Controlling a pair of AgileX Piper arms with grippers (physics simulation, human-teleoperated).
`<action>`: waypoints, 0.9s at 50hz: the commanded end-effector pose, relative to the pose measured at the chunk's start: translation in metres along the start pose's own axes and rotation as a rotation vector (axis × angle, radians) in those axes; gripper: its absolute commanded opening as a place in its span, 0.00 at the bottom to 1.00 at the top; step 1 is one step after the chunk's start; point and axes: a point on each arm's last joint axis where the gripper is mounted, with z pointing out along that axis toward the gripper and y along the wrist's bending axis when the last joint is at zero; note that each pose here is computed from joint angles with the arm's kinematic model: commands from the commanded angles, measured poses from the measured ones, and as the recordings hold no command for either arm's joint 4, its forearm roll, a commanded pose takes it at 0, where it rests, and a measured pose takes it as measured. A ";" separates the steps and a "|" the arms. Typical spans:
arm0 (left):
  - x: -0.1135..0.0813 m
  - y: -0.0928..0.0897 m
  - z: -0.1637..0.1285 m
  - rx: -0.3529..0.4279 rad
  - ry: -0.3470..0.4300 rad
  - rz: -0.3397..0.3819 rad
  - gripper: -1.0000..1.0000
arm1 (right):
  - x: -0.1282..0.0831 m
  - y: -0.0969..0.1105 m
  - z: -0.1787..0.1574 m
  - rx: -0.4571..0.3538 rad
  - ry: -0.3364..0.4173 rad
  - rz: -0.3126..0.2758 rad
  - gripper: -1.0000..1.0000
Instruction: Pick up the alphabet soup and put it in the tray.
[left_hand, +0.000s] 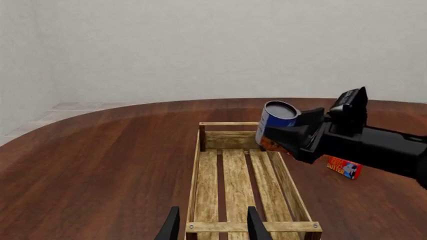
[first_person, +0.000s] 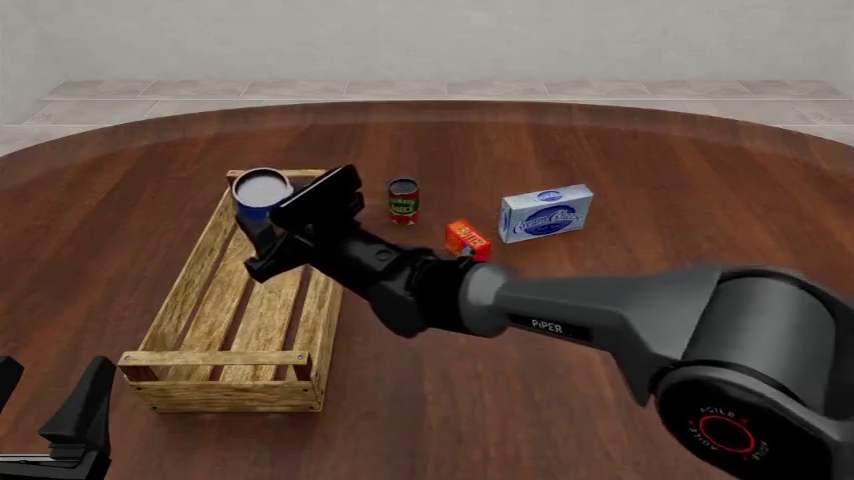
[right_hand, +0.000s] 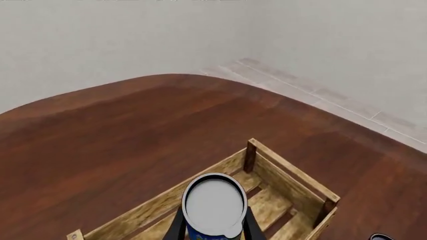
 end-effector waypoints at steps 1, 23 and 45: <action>0.000 0.000 0.000 0.000 0.000 0.000 1.00 | 0.001 -0.001 0.010 0.003 -0.026 0.021 0.00; 0.000 0.000 0.000 0.000 0.000 0.000 1.00 | 0.035 -0.001 0.032 0.004 0.015 0.054 0.00; 0.000 0.000 0.000 0.000 0.000 0.000 1.00 | 0.054 -0.004 0.046 0.011 0.044 0.062 0.00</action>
